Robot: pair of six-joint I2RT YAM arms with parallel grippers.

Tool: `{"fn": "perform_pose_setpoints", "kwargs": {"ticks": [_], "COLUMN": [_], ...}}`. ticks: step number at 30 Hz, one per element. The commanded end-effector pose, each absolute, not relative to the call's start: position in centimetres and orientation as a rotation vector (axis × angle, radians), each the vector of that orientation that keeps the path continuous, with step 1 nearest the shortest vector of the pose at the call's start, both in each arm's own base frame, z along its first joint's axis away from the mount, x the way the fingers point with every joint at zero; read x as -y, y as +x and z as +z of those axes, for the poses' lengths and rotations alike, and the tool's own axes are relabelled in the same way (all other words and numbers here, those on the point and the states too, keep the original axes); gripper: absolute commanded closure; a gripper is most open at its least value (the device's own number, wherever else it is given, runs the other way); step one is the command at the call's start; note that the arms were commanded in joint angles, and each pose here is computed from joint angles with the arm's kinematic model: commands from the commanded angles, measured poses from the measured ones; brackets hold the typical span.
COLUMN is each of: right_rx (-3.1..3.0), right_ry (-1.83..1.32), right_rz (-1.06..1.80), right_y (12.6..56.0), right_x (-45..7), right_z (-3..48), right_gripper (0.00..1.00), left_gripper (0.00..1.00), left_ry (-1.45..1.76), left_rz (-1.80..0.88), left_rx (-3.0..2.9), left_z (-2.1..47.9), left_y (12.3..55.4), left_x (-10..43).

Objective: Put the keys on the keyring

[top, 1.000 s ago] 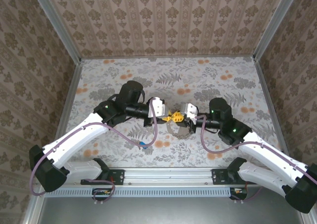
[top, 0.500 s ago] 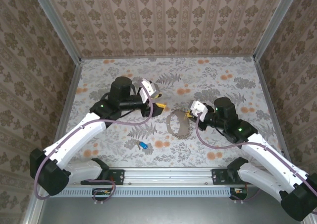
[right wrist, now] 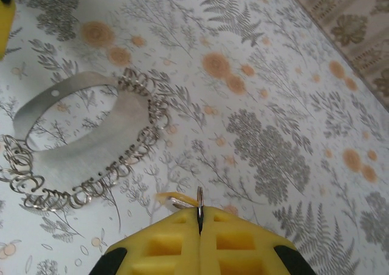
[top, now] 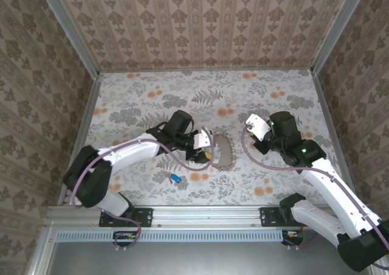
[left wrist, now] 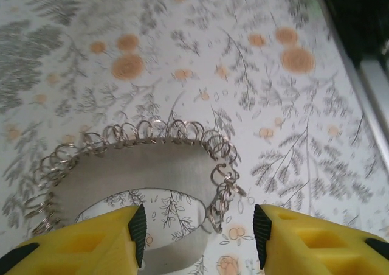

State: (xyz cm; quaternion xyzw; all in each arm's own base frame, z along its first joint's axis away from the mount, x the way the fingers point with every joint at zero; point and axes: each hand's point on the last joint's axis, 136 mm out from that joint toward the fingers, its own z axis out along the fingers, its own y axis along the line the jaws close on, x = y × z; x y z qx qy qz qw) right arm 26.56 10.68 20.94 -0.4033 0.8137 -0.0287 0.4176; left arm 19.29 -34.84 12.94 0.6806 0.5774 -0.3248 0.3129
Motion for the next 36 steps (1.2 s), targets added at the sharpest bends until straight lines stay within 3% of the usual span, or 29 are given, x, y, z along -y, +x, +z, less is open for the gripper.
{"fn": "perform_pose_setpoints", "kwargs": {"ticks": [1,4,6,12,27,33,36], "right_rx": [-2.075,-2.092,-2.097,-2.074,-2.056,-2.050,-2.041], "right_ry": [-0.972,-0.966,-0.954,-0.951,-0.842,-0.829,-0.823], "right_rz": [-0.079,-0.057,-0.055,-0.053,-0.008,-0.001,0.003], "right_y": [25.7,25.5,25.4,26.0,27.7,27.5,27.4], "right_x": [-9.7,-9.7,-9.6,-9.8,-9.4,-9.2,-9.2], "right_z": [21.9,22.1,22.3,21.9,21.4,21.5,21.5], "right_gripper": [1.00,1.00,1.00,1.00,1.00,1.00,1.00], "left_gripper": [0.49,0.47,0.46,0.53,0.63,0.60,0.67], "left_ry": [1.960,1.979,1.998,2.084,2.050,2.042,2.036], "left_rz": [-0.843,-0.891,-0.751,-0.644,-0.635,-0.689,-0.682], "left_rx": [-1.423,-1.586,-1.709,-1.825,-1.874,-1.896,-1.901], "left_z": [11.6,10.4,8.3,5.2,3.9,3.3,3.1], "left_y": [19.1,19.1,19.6,18.4,18.8,18.1,18.3], "left_x": [35.6,35.9,35.3,34.4,35.7,36.4,36.5]}}
